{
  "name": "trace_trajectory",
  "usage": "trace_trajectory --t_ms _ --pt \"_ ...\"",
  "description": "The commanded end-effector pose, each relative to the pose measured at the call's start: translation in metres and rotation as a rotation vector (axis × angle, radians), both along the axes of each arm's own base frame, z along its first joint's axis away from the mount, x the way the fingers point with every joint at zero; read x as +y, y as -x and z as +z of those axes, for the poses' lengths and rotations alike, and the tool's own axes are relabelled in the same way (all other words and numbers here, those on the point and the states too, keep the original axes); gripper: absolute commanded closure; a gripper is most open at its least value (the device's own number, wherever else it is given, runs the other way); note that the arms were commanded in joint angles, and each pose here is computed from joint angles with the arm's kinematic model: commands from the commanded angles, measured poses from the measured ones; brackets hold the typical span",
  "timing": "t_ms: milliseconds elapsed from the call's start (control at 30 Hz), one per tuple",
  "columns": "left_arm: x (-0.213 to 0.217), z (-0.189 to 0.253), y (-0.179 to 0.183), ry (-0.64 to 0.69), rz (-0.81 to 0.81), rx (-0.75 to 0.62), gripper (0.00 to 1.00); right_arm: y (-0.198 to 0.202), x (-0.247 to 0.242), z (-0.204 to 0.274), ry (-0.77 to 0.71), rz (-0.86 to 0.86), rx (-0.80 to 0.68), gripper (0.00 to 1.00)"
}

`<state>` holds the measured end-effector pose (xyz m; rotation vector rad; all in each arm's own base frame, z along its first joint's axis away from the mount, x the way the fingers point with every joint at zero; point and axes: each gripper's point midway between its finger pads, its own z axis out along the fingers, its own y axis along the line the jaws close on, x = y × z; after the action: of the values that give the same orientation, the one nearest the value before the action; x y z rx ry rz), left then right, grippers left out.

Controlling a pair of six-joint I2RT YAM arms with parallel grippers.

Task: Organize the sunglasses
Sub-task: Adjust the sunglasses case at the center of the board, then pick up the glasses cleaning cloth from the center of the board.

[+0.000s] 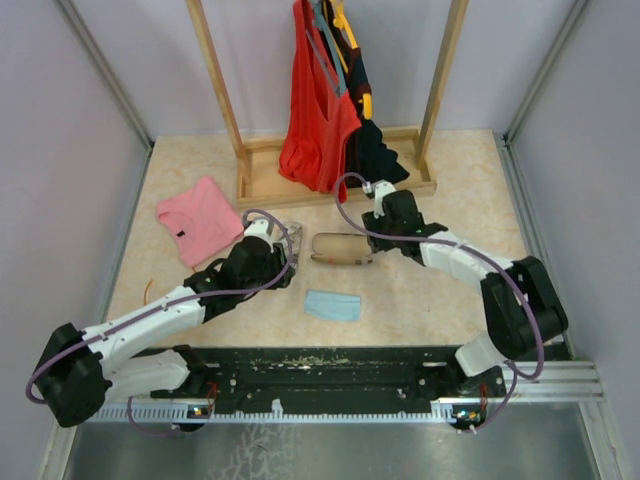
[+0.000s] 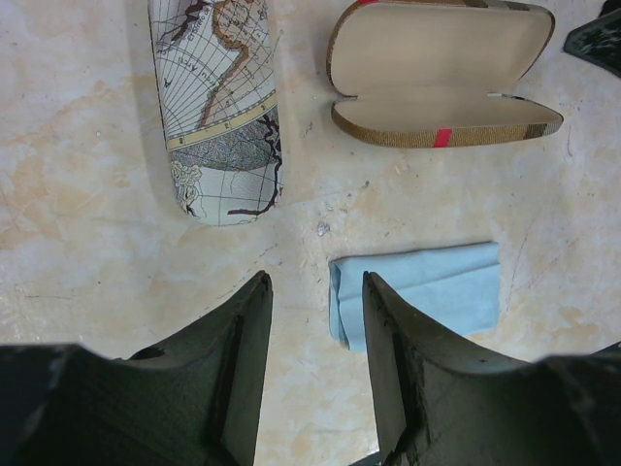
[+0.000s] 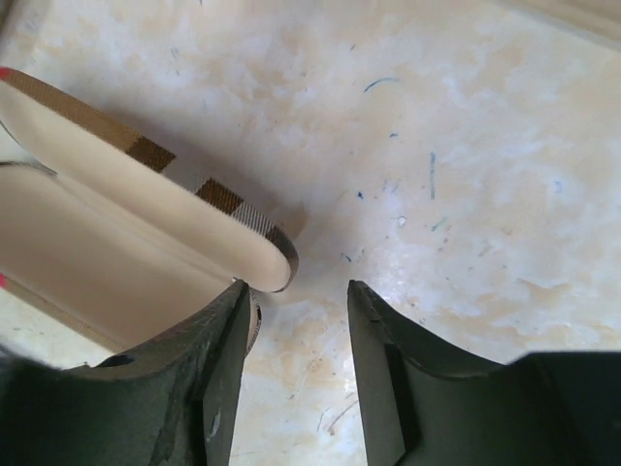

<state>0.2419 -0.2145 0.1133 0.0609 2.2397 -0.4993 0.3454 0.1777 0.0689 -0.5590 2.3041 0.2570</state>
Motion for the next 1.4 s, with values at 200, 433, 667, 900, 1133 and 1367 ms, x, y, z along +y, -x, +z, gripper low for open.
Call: trace_trajectory --t_ms 200,433,667,900,1133,1367 --pt "-0.008 -0.008 -0.001 -0.002 -0.039 0.016 0.51 0.016 -0.022 0.085 -0.275 -0.308 -0.186 0.53" --pt "-0.017 -0.020 0.002 -0.006 -0.088 0.042 0.49 0.069 -0.025 0.063 -0.409 -0.364 -0.059 0.51" --pt "-0.013 -0.037 0.005 -0.031 -0.084 0.065 0.48 0.115 -0.009 0.038 -0.380 -0.383 0.025 0.45" --pt "-0.009 -0.044 0.003 -0.069 -0.060 0.076 0.43 0.139 0.008 0.017 -0.348 -0.386 0.082 0.44" --pt "0.002 -0.016 -0.012 -0.075 0.002 -0.032 0.14 0.140 0.007 0.018 -0.352 -0.388 0.077 0.44" --pt "-0.013 -0.005 -0.010 0.023 -0.058 -0.077 0.00 0.146 0.020 0.011 -0.351 -0.336 0.138 0.46"
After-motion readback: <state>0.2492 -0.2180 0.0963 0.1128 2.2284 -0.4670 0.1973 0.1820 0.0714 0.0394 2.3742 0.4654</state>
